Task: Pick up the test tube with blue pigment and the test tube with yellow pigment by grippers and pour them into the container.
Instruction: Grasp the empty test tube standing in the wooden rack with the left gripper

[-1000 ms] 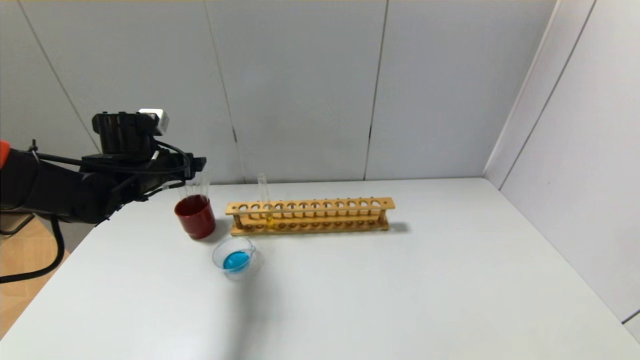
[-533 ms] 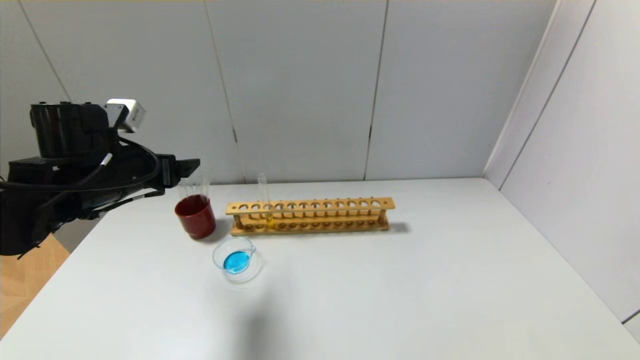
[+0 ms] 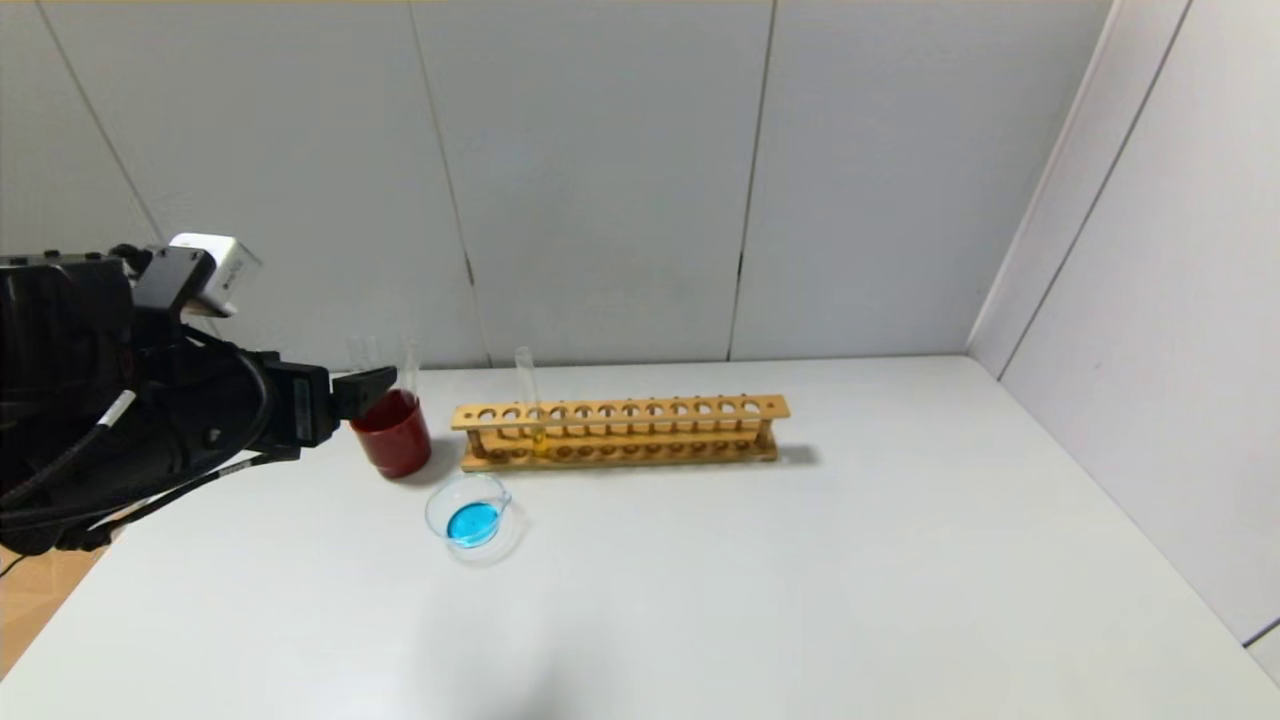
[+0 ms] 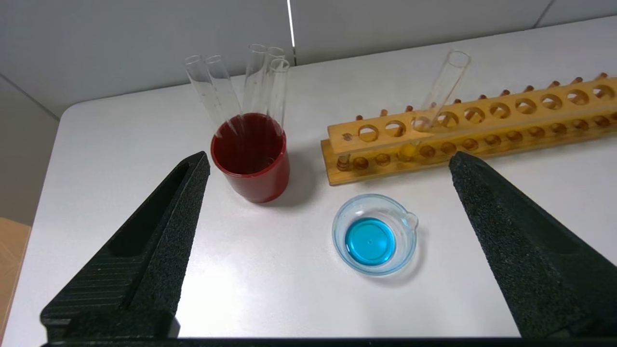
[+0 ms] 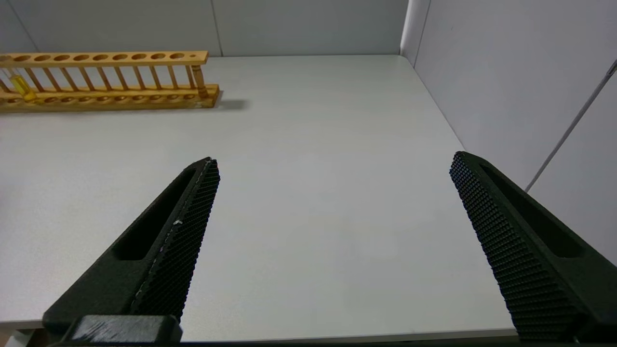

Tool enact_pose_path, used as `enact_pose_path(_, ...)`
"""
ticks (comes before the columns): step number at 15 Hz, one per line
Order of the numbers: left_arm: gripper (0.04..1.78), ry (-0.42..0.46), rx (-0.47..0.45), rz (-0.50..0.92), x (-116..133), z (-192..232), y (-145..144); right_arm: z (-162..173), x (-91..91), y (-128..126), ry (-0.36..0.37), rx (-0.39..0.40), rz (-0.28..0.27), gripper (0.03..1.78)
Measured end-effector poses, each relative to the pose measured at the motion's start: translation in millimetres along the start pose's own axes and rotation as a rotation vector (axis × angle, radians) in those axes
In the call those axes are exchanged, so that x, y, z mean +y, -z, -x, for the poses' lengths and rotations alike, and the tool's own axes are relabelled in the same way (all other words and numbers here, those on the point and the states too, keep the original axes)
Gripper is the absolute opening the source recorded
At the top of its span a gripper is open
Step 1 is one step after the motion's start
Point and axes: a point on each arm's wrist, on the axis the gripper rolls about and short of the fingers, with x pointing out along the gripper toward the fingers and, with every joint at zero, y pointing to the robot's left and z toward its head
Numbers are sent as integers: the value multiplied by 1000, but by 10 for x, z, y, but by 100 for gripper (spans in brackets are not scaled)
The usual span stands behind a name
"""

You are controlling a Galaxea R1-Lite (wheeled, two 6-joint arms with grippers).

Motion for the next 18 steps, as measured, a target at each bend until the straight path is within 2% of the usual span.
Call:
enact_pose_path(4,175,0,-55,-2,-4,206,-61,0,0,0,0,0,0,175)
enact_pose_path(10,175,-14,-89,13,21,490,11,0,0,0,0,0,0,175)
enact_pose_path(18,175,1,-98,10,7,524,11,0,0,0,0,0,-1,175)
